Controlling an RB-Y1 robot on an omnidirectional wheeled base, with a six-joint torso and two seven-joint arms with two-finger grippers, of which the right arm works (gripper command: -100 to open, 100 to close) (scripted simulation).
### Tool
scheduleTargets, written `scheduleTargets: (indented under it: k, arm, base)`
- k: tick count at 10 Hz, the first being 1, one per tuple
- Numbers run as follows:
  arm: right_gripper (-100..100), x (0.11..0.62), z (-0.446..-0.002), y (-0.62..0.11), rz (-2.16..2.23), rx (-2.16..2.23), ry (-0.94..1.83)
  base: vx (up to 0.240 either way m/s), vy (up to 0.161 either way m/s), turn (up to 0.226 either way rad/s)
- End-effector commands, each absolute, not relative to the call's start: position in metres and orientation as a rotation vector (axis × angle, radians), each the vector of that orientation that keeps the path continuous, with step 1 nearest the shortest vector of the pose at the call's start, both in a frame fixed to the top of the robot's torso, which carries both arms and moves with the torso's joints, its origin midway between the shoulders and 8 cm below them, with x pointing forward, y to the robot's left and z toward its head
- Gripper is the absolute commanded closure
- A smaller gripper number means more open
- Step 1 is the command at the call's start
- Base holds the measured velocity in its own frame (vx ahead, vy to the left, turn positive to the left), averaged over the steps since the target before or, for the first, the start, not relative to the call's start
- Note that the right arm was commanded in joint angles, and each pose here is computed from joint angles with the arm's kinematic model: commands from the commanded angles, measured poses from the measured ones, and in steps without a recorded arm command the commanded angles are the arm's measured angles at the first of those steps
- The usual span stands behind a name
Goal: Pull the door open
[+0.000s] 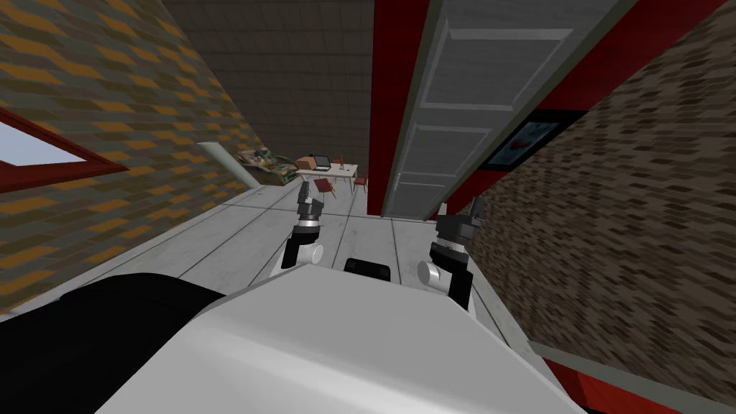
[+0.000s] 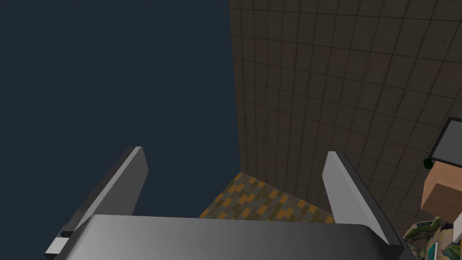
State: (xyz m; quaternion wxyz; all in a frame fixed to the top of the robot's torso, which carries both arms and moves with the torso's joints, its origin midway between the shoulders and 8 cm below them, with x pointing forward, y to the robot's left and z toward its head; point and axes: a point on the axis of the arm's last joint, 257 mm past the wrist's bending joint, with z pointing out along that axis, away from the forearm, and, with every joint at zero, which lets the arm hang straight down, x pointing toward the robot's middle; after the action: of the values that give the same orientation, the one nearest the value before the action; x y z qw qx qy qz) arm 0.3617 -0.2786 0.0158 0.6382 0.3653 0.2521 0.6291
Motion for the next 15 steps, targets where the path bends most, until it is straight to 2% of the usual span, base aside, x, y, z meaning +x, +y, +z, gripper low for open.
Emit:
scheduleTargets:
  k: [1, 15]
  arm:
    - [-100, 0.368, 0.005, -0.28, 1.464, 0.856, 0.578]
    - [-100, 0.41, -0.076, -0.298, 1.65, 1.066, 0.54]
  base:
    - [0.048, -0.018, 0.087]
    - [0.075, -0.032, 0.092]
